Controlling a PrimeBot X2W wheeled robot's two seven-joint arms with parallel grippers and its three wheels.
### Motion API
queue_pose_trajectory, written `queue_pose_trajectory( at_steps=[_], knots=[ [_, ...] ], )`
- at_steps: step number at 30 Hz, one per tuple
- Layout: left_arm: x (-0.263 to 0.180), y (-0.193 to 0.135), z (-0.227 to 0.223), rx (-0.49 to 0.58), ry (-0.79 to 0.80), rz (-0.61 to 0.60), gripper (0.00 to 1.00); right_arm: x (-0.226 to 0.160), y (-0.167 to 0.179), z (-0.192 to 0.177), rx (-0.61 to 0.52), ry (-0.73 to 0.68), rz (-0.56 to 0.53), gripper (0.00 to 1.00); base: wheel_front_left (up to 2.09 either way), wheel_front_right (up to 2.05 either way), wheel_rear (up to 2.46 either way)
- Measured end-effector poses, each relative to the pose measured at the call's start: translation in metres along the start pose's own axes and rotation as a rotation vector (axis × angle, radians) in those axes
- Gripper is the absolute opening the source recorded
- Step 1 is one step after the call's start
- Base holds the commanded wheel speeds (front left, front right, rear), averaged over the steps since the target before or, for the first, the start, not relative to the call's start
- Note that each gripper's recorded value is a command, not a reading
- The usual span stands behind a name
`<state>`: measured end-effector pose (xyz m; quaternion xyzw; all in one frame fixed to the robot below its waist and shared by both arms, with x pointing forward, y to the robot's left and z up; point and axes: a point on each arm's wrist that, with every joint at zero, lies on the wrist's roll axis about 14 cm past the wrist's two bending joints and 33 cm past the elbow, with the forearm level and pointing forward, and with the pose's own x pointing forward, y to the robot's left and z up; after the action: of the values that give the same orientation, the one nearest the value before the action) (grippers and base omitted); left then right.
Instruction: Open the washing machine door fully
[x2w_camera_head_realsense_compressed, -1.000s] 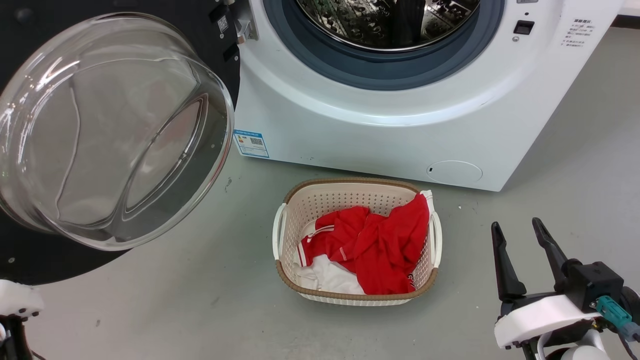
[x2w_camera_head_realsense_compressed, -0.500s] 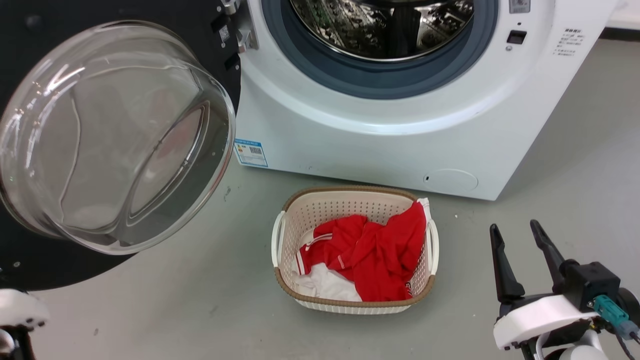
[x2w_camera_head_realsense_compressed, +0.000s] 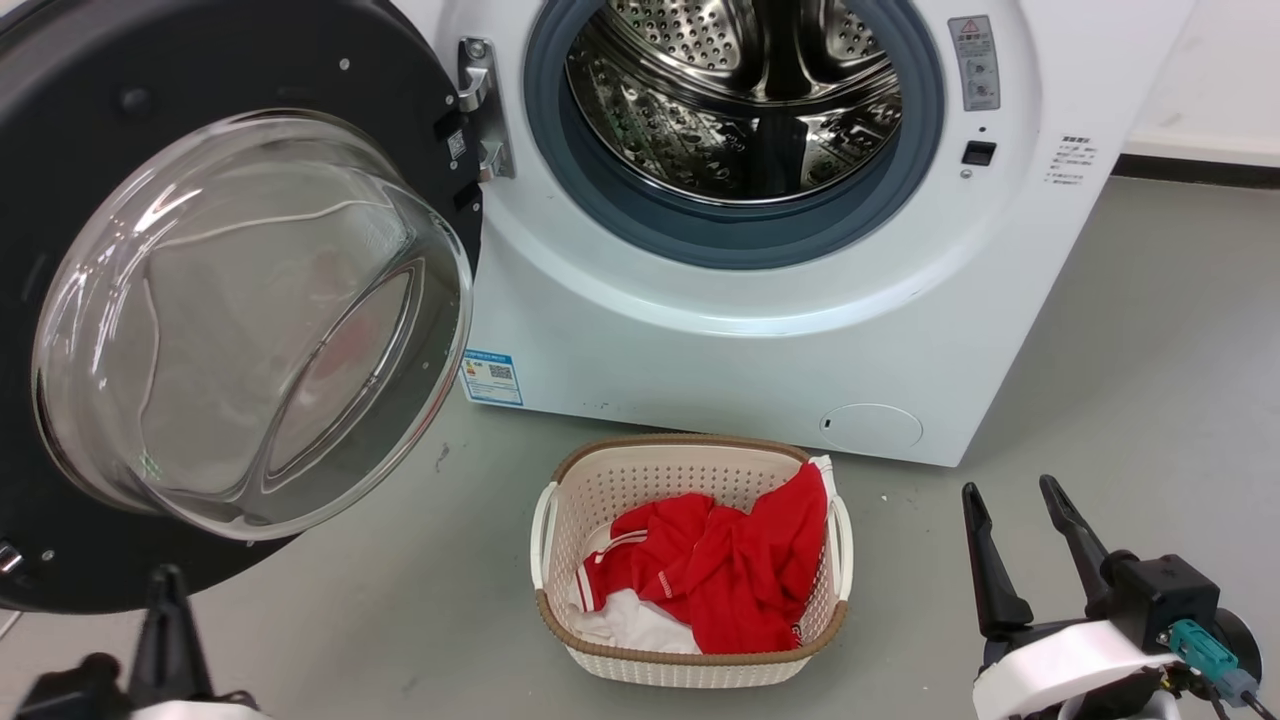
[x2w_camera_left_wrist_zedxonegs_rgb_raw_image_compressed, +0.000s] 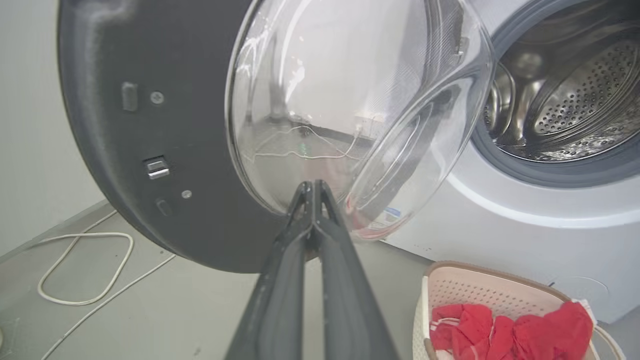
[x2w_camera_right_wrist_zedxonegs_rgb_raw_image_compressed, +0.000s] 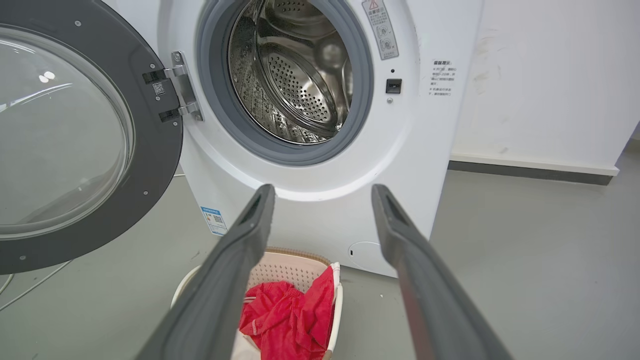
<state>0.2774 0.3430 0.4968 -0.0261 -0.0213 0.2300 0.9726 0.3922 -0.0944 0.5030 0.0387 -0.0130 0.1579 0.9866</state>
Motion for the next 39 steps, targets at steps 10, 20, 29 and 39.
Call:
queue_pose_trajectory(
  at_steps=[10,20,29,39],
  knots=[
    [-0.010,-0.100,-0.011,-0.041,0.024,-0.281,0.15,-0.017,-0.018,0.005,-0.013,-0.011,-0.063,1.00,0.00,0.00,0.00],
    [0.009,-0.158,0.004,-0.039,-0.027,-0.437,1.00,-0.035,-0.045,0.013,-0.033,-0.029,-0.154,1.00,0.00,0.00,0.00],
    [0.018,-0.174,0.012,-0.018,-0.058,-0.471,1.00,-0.051,-0.058,0.017,-0.038,-0.039,-0.208,1.00,0.00,0.00,0.00],
    [0.018,-0.169,0.015,-0.014,-0.071,-0.455,1.00,-0.051,-0.051,0.020,-0.039,-0.047,-0.189,1.00,0.00,0.00,0.00]
  ],
)
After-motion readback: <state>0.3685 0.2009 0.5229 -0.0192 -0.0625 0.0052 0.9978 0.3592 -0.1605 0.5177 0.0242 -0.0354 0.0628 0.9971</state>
